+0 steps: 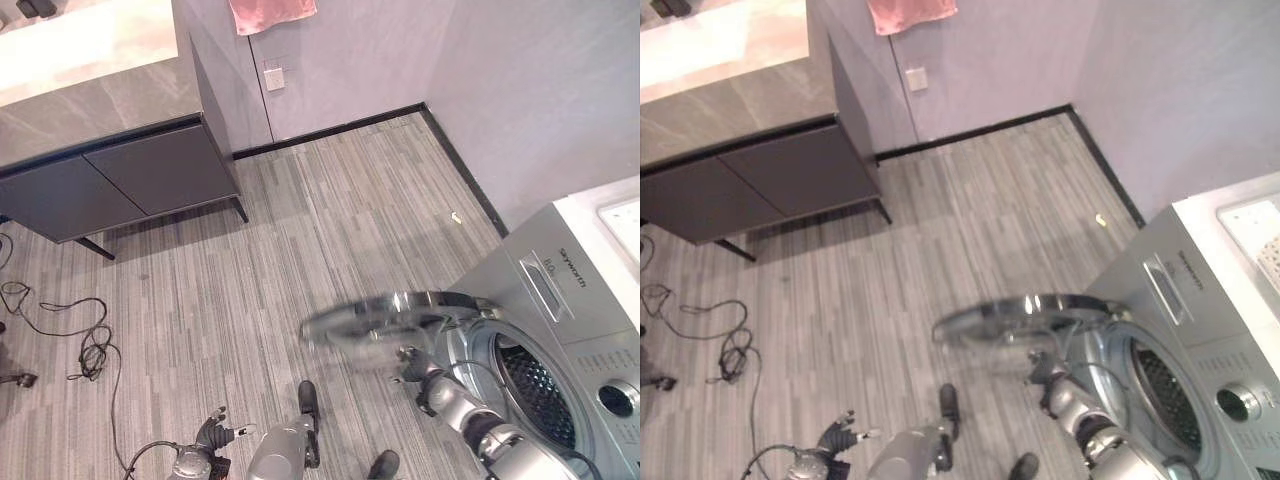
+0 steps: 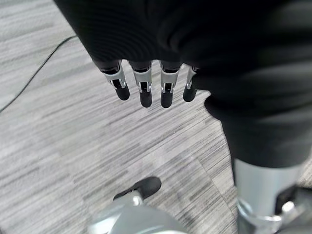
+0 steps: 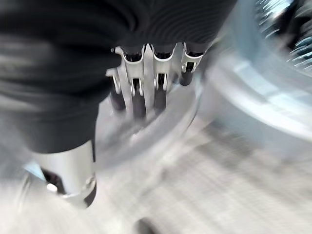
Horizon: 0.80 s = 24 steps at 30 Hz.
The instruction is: Grab the laundry basket,head to the washer,open it,put in the laundry and shut it.
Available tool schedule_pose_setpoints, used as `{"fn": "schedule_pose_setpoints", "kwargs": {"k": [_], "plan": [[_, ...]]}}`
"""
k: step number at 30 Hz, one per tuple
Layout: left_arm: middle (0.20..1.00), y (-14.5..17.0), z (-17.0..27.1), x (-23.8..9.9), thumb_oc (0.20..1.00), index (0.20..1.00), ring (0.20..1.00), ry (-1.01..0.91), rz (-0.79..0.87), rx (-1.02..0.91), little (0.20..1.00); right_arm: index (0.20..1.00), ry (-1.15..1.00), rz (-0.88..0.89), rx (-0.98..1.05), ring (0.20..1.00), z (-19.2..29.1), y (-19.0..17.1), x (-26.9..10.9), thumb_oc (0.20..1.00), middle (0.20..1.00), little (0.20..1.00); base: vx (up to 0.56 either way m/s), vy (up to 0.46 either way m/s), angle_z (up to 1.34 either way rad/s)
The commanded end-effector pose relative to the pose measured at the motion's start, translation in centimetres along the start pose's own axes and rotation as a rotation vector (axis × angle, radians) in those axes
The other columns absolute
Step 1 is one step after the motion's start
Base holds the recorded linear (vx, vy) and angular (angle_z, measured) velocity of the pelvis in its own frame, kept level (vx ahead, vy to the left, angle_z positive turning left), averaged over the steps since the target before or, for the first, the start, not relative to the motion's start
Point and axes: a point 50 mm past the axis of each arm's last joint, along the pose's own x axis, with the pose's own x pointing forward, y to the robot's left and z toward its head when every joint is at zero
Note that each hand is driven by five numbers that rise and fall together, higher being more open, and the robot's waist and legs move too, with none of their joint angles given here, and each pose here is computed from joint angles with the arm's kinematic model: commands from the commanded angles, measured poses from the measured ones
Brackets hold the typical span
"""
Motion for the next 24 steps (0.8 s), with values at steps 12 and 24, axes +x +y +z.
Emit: {"fn": "schedule_pose_setpoints", "kwargs": {"k": [12, 24], "plan": [[1.0, -4.3, 11.8, 2.3, 1.0, 1.0, 1.0, -0.309, -0.128, 0.478, 1.0, 1.0, -0.404, -0.098, -0.069, 1.0, 8.4, -3.1, -0.5, 1.0, 1.0, 1.0, -0.02, 0.08, -0.41], [1.0, 14.4, 18.6, 0.9, 1.0, 1.0, 1.0, -0.056, 0.574, 0.778, 1.0, 1.0, -0.002, -0.17, 0.068, 1.0, -8.7, -5.1, -5.5, 1.0, 1.0, 1.0, -0.08, 0.06, -1.05]]}}
